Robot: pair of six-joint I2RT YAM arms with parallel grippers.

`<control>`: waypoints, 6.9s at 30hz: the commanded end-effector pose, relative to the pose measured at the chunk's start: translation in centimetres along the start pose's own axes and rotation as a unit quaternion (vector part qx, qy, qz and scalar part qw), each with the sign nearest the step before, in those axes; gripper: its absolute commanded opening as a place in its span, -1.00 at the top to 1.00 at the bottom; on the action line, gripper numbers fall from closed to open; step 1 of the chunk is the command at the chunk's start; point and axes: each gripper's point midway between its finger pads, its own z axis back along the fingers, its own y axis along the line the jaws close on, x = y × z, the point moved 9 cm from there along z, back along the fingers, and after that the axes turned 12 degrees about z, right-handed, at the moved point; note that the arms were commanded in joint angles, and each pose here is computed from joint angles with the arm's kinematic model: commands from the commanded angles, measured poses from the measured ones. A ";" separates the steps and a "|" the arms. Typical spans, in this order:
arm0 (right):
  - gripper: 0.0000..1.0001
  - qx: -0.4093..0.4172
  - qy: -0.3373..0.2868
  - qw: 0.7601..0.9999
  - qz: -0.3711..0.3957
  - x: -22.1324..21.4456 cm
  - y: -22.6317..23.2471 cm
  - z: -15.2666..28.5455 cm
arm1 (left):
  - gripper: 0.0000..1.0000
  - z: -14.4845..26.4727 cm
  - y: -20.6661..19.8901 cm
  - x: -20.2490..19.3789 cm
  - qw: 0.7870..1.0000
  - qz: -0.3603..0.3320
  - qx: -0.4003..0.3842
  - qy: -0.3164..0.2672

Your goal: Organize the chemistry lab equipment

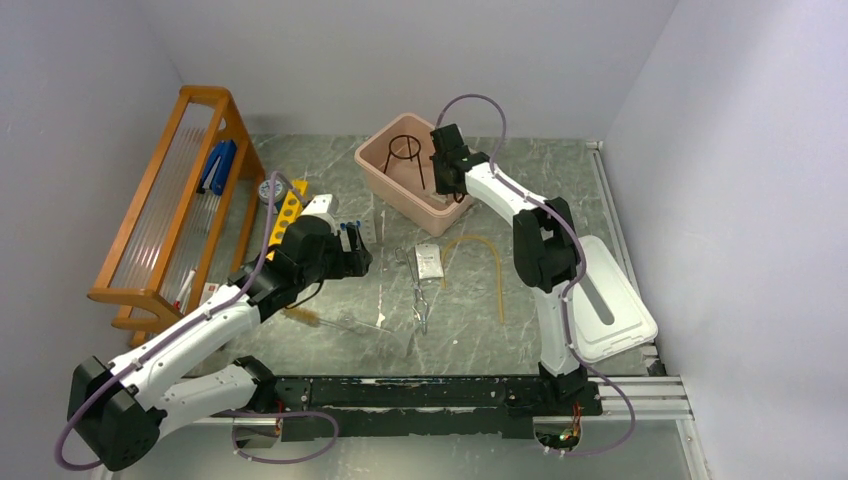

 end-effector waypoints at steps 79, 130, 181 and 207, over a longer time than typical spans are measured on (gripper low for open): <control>0.45 0.316 -0.027 0.843 0.434 -19.0 24.5 13.9 | -0.74 13.8 -1.1 10.3 0.967 -0.021 0.036 -0.252; 1.00 0.427 -0.400 0.801 -0.127 -0.1 10.8 30.7 | -0.53 5.5 -8.6 3.3 0.928 0.011 -0.373 0.000; 1.00 0.292 -0.301 0.895 0.151 4.8 1.1 18.0 | -0.65 4.2 -3.6 4.1 0.991 -0.004 -0.114 -0.072; 1.00 0.310 -0.091 0.907 0.269 2.1 1.8 0.3 | -0.65 3.6 -3.7 2.8 0.990 0.010 -0.140 -0.031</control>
